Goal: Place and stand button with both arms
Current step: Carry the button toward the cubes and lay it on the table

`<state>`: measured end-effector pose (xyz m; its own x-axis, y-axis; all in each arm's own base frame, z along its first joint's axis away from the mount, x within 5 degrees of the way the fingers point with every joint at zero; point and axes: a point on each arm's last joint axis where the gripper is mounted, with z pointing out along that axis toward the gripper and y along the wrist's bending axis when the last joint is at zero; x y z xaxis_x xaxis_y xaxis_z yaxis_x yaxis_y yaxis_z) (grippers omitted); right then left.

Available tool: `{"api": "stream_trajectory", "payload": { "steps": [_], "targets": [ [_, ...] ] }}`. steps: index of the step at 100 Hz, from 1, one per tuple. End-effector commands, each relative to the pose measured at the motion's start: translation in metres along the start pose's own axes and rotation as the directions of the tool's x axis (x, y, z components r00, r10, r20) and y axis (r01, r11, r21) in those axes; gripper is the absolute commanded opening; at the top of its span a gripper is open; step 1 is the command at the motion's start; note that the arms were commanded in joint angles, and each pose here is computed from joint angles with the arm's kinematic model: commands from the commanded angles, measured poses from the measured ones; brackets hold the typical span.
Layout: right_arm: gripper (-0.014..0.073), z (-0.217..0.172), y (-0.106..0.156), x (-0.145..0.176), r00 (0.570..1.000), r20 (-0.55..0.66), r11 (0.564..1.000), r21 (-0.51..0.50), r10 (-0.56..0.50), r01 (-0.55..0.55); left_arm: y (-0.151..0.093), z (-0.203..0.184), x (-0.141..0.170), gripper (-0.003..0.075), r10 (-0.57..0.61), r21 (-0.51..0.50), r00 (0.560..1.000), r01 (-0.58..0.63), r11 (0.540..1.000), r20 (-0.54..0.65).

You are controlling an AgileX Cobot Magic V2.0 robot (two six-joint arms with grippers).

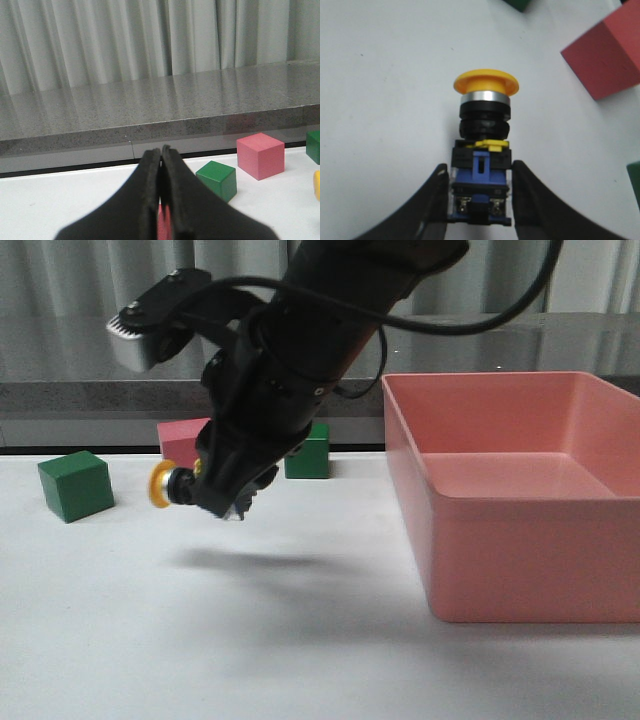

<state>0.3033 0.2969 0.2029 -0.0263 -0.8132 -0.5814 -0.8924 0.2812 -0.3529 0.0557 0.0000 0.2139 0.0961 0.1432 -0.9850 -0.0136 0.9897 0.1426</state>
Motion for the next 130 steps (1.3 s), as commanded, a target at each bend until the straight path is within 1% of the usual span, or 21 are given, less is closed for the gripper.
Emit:
{"api": "stream_trajectory", "payload": {
  "steps": [1,23,38,45,57,74,83,90,107,119,124,130],
  "targets": [
    [0.0012,-0.016,-0.007,-0.028,0.990,0.135,0.996,0.093,-0.030,0.017,-0.002,-0.002,0.006,-0.0020,-0.018,0.004,0.998,0.018,1.000,0.063],
    [0.0014,-0.002,0.011,-0.032,0.989,0.135,0.996,0.065,-0.063,0.055,-0.002,-0.002,0.006,-0.0020,-0.018,0.004,0.998,0.018,1.000,0.063],
    [0.0016,-0.001,0.013,-0.031,0.991,0.118,0.997,0.045,-0.064,0.059,-0.002,-0.002,0.006,-0.0020,-0.018,0.004,0.998,0.018,1.000,0.063],
    [0.0038,0.000,0.015,-0.029,0.993,0.104,0.998,0.031,-0.064,0.061,-0.002,-0.002,0.006,-0.0020,-0.018,0.004,0.998,0.018,1.000,0.063],
    [0.0134,0.000,0.017,-0.027,0.995,0.079,0.998,0.004,-0.063,0.063,-0.002,-0.002,0.006,-0.0020,-0.018,0.004,0.998,0.018,1.000,0.063],
    [0.0339,0.000,0.018,-0.026,0.995,0.072,0.998,-0.003,-0.063,0.064,-0.002,-0.002,0.006,-0.0020,-0.018,0.004,0.998,0.018,1.000,0.063],
    [0.0410,0.000,0.018,-0.026,0.995,0.072,0.998,-0.003,-0.063,0.064,-0.002,-0.002,0.006,-0.0020,-0.018,0.004,0.998,0.018,1.000,0.063],
    [0.0438,0.000,0.017,-0.026,0.995,0.075,0.998,0.000,-0.063,0.063,-0.002,-0.002,0.006,-0.0020,-0.018,0.004,0.998,0.018,1.000,0.063],
    [0.0441,-0.004,0.016,-0.028,0.994,0.084,0.998,0.007,-0.064,0.063,-0.002,-0.002,0.006,-0.0020,-0.018,0.004,0.998,0.018,1.000,0.063],
    [0.0436,-0.024,0.010,-0.039,0.989,0.132,0.997,0.043,-0.068,0.062,-0.002,-0.002,0.006,-0.0020,-0.018,0.004,0.998,0.018,1.000,0.063],
    [0.0414,-0.038,0.006,-0.045,0.985,0.160,0.996,0.064,-0.069,0.060,-0.002,-0.002,0.006,-0.0020,-0.018,0.004,0.998,0.018,1.000,0.063],
    [0.0354,-0.056,0.001,-0.051,0.978,0.194,0.994,0.090,-0.073,0.057,-0.002,-0.002,0.006,-0.0020,-0.018,0.004,0.998,0.018,1.000,0.063]
  ]
}}
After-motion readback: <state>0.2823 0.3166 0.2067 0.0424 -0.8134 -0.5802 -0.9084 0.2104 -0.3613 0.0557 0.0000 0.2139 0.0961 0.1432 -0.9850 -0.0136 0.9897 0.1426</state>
